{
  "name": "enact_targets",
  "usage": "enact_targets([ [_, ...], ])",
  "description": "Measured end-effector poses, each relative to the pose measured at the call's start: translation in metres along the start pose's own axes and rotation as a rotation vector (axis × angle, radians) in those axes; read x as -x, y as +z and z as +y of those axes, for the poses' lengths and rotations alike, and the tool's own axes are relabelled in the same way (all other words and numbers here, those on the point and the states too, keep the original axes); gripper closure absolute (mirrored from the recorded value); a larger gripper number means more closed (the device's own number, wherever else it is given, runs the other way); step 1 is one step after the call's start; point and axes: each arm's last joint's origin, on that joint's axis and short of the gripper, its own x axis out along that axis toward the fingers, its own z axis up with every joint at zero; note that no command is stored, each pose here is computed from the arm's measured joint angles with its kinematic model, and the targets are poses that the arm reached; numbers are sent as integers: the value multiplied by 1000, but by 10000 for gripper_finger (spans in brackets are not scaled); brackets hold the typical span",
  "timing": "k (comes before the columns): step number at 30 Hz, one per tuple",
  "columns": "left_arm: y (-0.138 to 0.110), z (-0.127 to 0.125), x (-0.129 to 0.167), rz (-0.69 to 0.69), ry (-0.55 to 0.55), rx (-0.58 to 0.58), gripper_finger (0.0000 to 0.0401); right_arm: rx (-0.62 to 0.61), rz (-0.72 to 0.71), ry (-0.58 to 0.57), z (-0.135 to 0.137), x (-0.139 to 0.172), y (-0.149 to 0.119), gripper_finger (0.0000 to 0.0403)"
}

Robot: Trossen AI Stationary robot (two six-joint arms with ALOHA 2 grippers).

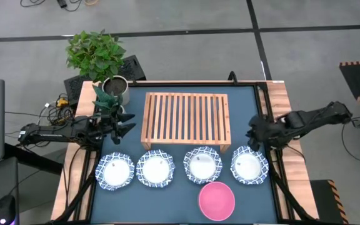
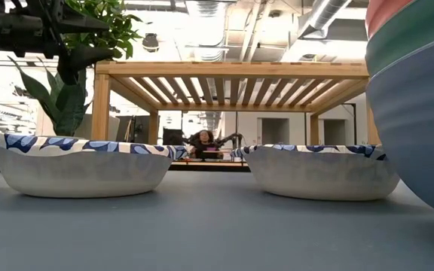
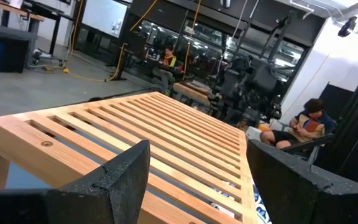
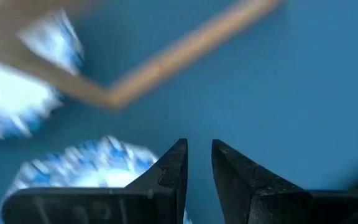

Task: Place and stack bowls onto a shelf
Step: Put the white patterned bowl on the shelf

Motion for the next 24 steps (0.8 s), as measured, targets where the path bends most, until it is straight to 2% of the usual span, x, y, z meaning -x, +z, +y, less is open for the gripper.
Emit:
enact_targets([
  [3, 0, 0, 0, 3, 1, -3, 148, 30, 124, -24, 6, -9, -1, 299],
  [6, -1, 0, 0, 8, 3, -7, 148, 53, 203, -38, 13, -17, -1, 274],
  [15, -4, 2, 0, 44, 19, -18, 148, 107, 264, -64, 24, -32, 3, 144],
  [24, -6, 2, 0, 62, 27, -23, 148, 120, 365, -83, 32, -44, 2, 133],
])
